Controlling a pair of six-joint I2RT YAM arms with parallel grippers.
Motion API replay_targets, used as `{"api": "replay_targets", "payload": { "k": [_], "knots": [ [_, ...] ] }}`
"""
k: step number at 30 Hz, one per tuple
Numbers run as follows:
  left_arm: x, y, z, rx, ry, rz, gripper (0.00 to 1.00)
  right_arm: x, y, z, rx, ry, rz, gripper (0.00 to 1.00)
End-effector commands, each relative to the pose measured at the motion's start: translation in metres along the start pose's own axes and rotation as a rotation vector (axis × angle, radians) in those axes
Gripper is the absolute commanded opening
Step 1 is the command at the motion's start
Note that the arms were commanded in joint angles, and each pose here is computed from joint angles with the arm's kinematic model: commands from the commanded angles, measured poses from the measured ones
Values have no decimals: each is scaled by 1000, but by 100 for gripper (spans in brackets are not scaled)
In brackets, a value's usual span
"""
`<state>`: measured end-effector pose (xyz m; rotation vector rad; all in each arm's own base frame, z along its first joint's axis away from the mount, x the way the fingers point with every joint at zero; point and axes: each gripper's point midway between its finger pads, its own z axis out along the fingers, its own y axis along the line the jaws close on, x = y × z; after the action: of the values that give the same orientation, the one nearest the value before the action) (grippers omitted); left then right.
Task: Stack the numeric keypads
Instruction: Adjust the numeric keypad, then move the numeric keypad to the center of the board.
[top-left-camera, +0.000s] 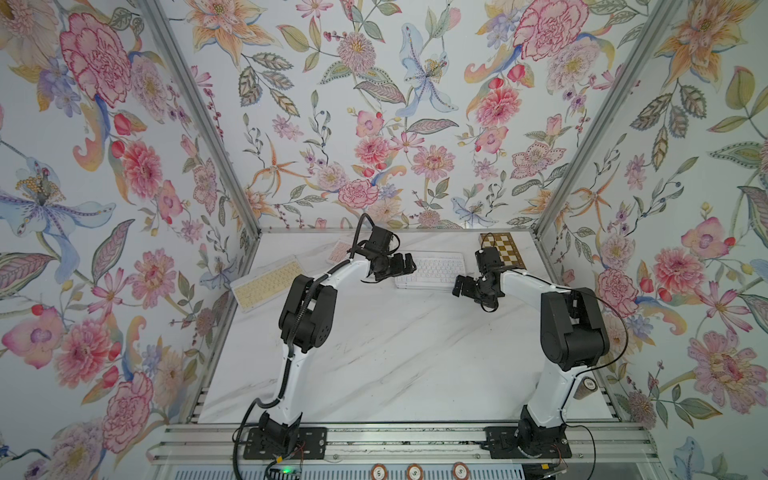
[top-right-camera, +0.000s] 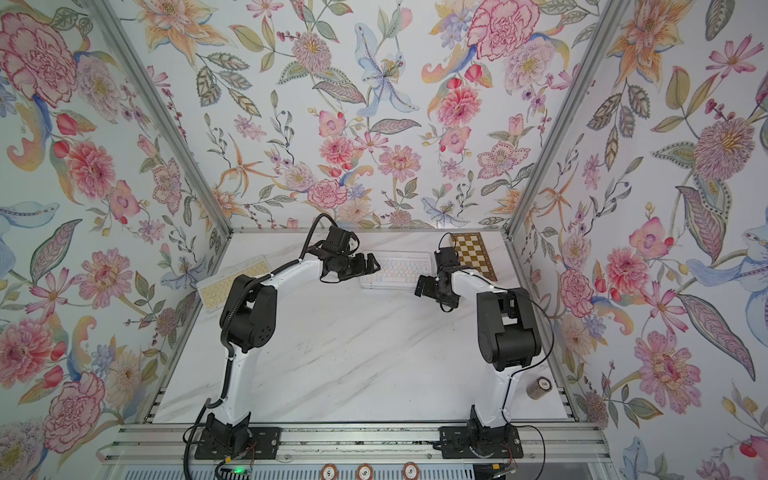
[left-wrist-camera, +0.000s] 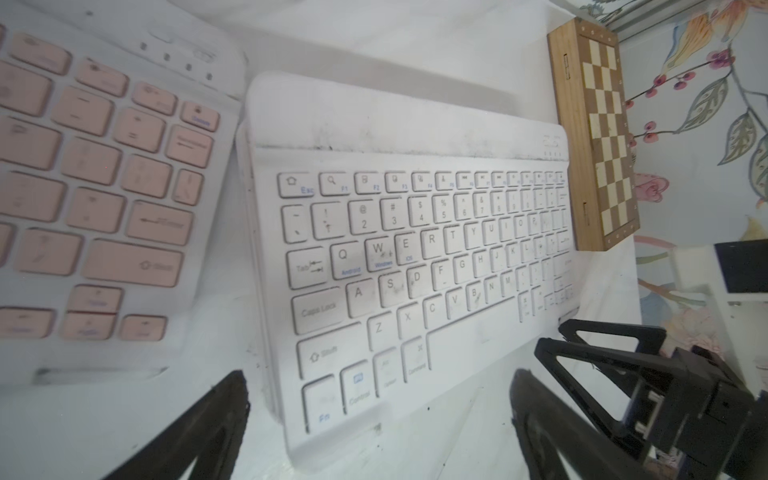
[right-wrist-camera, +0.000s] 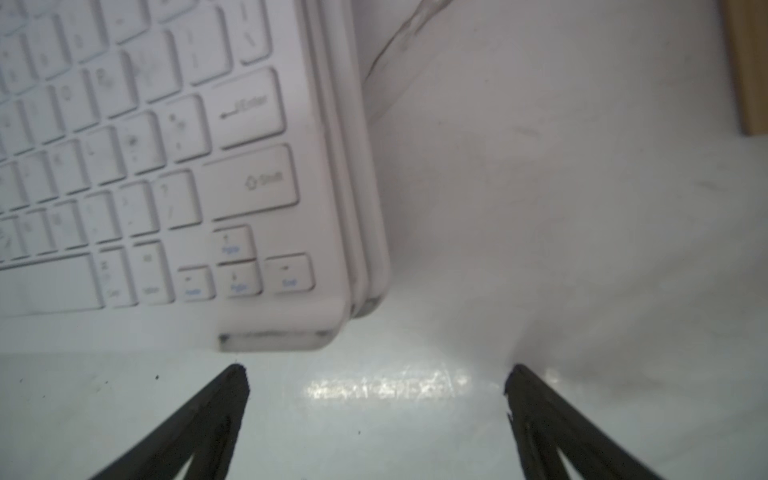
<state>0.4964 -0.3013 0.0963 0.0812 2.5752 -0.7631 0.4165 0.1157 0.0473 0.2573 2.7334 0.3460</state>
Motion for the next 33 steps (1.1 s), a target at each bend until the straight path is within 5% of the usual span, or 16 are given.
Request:
{"api": "replay_targets", "payload": {
  "k": [1, 8, 16, 21, 33],
  "knots": [
    [-41, 50, -73, -187, -82, 50, 99, 5, 59, -28, -148, -59, -83, 99],
    [-74, 206, -139, -547, -152, -73, 99, 17, 187, -50, -460, -150, -263, 99],
    [-90, 308, -141, -642, -160, -201, 100, 47, 286, -45, -597, -90, -414, 99],
    [-77, 328, -119, -608, -91, -242, 99, 52, 292, -47, -607, -82, -408, 99],
    [-24, 312, -87, -444, 12, -317, 99, 30, 256, -62, -595, -122, -327, 99]
  ]
}}
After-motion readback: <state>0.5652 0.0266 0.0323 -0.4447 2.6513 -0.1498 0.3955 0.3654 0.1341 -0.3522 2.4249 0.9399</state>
